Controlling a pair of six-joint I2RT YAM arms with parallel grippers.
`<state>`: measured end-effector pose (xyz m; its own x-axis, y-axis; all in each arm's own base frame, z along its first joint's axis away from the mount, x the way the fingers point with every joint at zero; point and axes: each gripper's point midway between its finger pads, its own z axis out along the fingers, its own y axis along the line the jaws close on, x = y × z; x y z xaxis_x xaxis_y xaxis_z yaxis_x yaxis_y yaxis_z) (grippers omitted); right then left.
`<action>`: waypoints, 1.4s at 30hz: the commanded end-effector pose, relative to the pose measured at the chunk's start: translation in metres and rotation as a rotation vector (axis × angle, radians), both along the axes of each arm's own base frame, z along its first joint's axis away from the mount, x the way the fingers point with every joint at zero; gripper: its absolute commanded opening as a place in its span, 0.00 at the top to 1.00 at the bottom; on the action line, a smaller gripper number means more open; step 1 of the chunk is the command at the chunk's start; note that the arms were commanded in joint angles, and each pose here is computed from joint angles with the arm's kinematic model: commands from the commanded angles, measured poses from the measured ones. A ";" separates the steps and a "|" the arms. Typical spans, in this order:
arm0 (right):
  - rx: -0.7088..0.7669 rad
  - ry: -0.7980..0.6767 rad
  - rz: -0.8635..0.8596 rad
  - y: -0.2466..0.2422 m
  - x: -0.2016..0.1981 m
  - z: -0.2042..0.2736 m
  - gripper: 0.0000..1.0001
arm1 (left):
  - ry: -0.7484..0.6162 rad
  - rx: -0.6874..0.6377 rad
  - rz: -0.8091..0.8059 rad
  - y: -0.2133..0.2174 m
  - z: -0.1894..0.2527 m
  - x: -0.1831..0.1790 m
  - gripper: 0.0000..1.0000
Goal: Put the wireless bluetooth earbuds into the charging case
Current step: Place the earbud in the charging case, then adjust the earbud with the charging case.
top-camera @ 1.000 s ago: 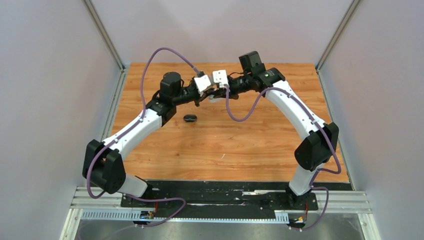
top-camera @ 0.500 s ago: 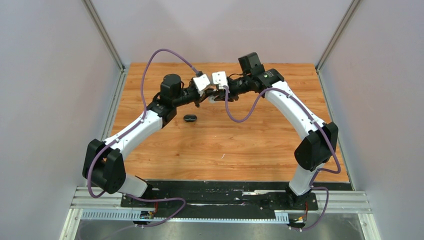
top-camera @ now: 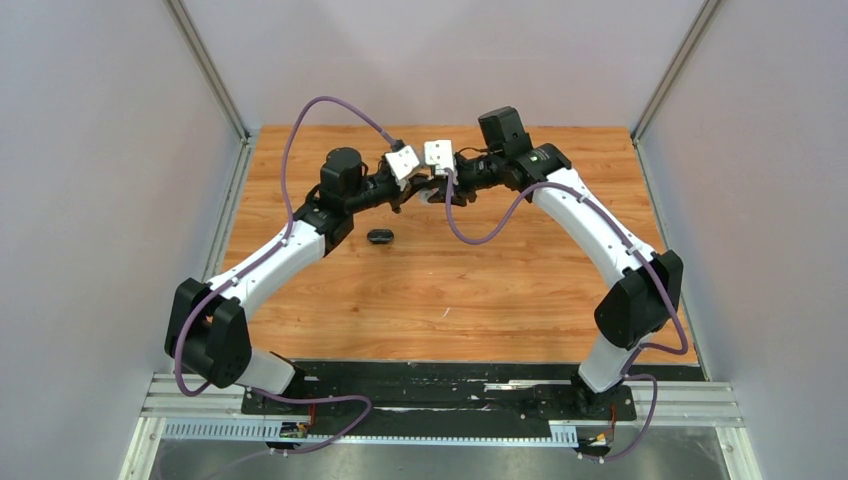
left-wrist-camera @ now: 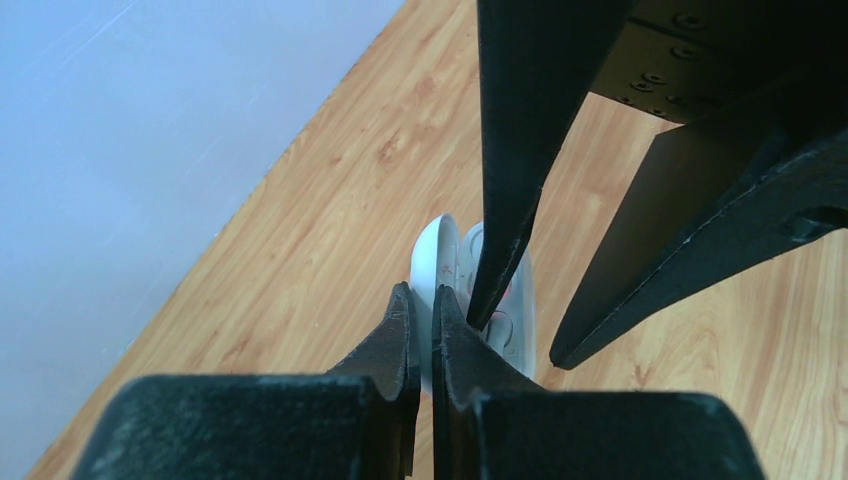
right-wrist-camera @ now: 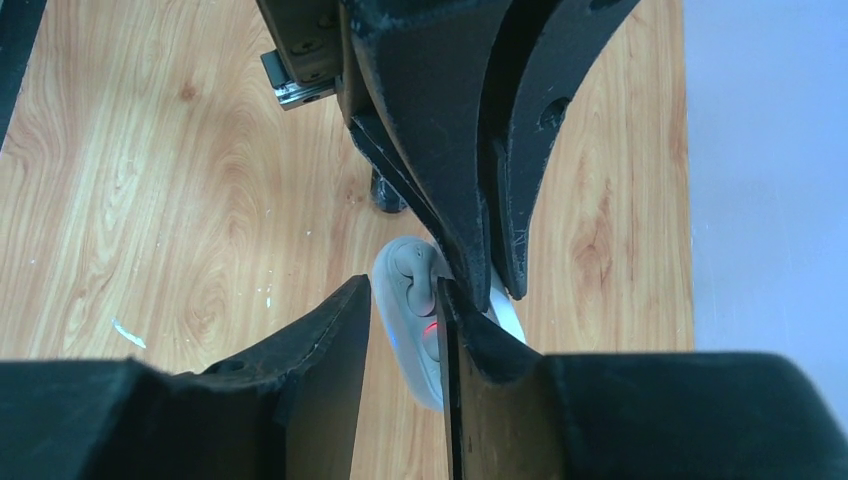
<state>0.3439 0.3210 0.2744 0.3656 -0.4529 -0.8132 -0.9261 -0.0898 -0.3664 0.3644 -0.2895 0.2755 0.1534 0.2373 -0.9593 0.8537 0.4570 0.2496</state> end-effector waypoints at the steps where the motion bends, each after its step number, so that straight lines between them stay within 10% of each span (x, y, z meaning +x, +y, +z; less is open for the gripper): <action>1: 0.044 -0.018 -0.053 -0.002 -0.007 0.026 0.66 | -0.116 -0.052 -0.021 -0.005 0.041 -0.006 1.00; 12: 0.271 0.150 -0.284 -0.039 -0.011 0.083 0.51 | -0.119 -0.032 0.006 -0.002 0.038 -0.001 1.00; 17: 0.478 0.466 -0.677 -0.079 0.026 0.073 0.01 | -0.135 -0.043 0.064 0.004 0.044 0.008 1.00; 23: 0.447 0.968 -0.589 -0.063 0.032 0.013 0.00 | -0.143 -0.057 0.150 0.009 0.051 0.024 1.00; 42: 0.418 1.116 -0.232 -0.018 0.046 0.011 0.00 | -0.109 -0.027 0.422 0.031 0.041 0.063 1.00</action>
